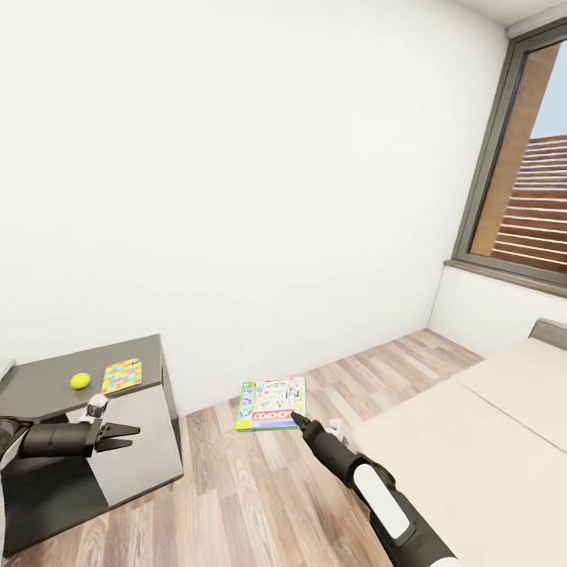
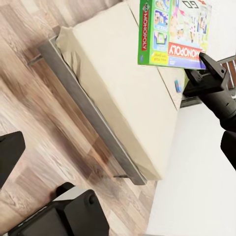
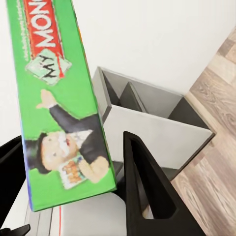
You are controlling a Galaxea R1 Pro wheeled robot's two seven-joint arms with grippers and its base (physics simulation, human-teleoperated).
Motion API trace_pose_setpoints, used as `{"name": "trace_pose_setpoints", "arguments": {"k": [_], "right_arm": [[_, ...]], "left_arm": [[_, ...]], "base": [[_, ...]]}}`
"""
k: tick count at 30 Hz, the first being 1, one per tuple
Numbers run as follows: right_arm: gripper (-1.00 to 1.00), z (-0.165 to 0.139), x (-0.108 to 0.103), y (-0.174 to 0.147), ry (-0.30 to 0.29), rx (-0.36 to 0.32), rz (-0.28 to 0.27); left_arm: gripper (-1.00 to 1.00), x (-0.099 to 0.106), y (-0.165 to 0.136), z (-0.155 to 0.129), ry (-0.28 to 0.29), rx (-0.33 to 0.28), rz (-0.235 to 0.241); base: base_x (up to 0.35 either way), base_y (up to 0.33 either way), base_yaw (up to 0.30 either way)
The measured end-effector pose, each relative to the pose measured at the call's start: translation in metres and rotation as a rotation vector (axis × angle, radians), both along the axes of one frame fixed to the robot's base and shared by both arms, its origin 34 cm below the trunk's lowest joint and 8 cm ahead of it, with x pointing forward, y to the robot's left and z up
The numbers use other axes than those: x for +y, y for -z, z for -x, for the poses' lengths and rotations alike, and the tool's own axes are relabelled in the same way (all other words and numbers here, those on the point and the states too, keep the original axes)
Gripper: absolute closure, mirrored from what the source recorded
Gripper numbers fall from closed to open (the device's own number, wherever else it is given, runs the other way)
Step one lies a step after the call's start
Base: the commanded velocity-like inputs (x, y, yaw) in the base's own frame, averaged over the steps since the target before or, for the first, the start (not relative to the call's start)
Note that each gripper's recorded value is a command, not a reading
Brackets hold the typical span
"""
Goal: Put all the toys in the child's room - the three board games (two on the bed and one on the table), the two jigsaw puzzles on the table, and the tennis ball on the table - inside the toy box on the table in the child's room.
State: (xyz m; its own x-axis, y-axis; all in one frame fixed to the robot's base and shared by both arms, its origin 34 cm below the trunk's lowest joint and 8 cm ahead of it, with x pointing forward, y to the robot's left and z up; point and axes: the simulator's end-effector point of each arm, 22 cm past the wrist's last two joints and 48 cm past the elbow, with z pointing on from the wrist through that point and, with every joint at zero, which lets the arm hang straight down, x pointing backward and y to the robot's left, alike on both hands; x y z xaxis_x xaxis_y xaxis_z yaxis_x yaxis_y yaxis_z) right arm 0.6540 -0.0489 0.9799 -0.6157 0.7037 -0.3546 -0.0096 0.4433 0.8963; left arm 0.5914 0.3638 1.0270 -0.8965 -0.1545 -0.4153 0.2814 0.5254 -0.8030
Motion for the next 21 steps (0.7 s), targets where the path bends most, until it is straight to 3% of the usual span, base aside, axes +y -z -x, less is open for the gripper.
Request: {"name": "trace_pose_setpoints", "arguments": {"k": [12, 21], "right_arm": [[1.00, -0.0004, -0.0001, -0.0057, 0.000, -0.010, 0.001], [1.00, -0.0005, 0.0001, -0.0079, 0.000, -0.015, -0.002]], "left_arm": [[-1.00, -0.0004, -0.0056, -0.0002, -0.003, -0.007, 0.003], [-1.00, -0.0021, -0.0064, -0.0002, 0.001, -0.008, 0.003]], "base": [[0.025, -0.015, 0.233], [0.000, 0.000, 0.053]]}}
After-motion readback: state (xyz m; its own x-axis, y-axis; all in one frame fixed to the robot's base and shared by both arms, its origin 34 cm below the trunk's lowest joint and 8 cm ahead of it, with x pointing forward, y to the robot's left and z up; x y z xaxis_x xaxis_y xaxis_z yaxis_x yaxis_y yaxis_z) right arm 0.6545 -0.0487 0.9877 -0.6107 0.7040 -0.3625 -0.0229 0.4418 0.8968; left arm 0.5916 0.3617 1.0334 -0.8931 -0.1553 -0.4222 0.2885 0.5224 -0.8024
